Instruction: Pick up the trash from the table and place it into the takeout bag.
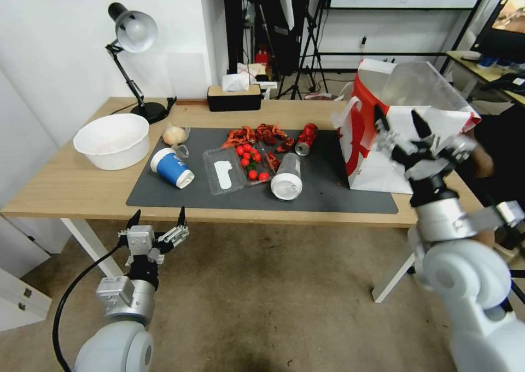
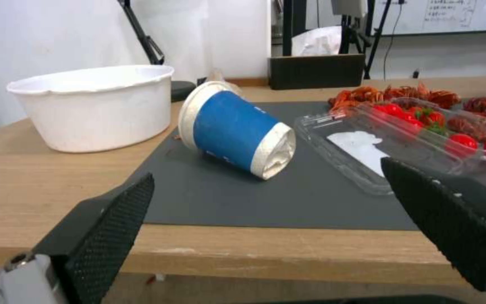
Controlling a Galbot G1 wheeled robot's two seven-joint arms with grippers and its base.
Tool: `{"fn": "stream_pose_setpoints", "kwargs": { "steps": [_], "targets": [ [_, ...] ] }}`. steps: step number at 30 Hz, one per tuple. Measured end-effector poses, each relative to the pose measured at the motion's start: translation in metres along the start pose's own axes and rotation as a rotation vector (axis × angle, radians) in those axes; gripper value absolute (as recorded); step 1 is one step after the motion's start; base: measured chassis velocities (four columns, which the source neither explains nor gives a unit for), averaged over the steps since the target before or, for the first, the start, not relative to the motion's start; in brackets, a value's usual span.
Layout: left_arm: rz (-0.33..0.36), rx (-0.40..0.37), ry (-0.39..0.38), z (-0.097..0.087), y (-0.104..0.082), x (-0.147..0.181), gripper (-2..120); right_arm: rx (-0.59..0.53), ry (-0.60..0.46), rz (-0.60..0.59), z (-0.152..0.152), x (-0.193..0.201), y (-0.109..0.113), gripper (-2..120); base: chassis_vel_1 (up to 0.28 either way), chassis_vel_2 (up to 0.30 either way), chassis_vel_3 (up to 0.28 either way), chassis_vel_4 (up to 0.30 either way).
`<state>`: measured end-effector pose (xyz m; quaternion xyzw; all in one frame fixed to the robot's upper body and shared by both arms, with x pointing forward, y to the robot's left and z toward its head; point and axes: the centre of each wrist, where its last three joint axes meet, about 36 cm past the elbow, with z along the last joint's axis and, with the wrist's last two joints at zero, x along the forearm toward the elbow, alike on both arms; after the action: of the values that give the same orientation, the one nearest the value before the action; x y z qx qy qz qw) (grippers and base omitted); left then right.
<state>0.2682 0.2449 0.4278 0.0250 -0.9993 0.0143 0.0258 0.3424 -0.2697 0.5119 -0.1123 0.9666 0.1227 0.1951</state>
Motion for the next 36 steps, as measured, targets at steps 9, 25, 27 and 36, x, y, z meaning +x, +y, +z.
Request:
{"fn": "stream_pose_setpoints", "kwargs": {
  "steps": [9,25,27,36],
  "targets": [
    [0.000,-0.001,0.001,0.003,0.001,-0.001,100,0.075,0.058,0.060,0.033,0.036,0.016,100,0.000,0.000,0.000,0.000],
    [-0.003,-0.004,0.003,0.009,0.003,-0.003,100,0.143,0.185,0.176,0.100,0.106,0.045,100,0.000,0.000,0.000,0.000],
    [-0.004,-0.005,0.002,0.009,0.004,-0.003,100,0.150,0.223,0.199,0.116,0.120,0.050,100,0.000,0.000,0.000,0.000],
    [-0.006,-0.004,0.003,0.011,0.004,-0.003,100,0.141,0.249,0.218,0.128,0.126,0.057,100,0.000,0.000,0.000,0.000]
  ]
}}
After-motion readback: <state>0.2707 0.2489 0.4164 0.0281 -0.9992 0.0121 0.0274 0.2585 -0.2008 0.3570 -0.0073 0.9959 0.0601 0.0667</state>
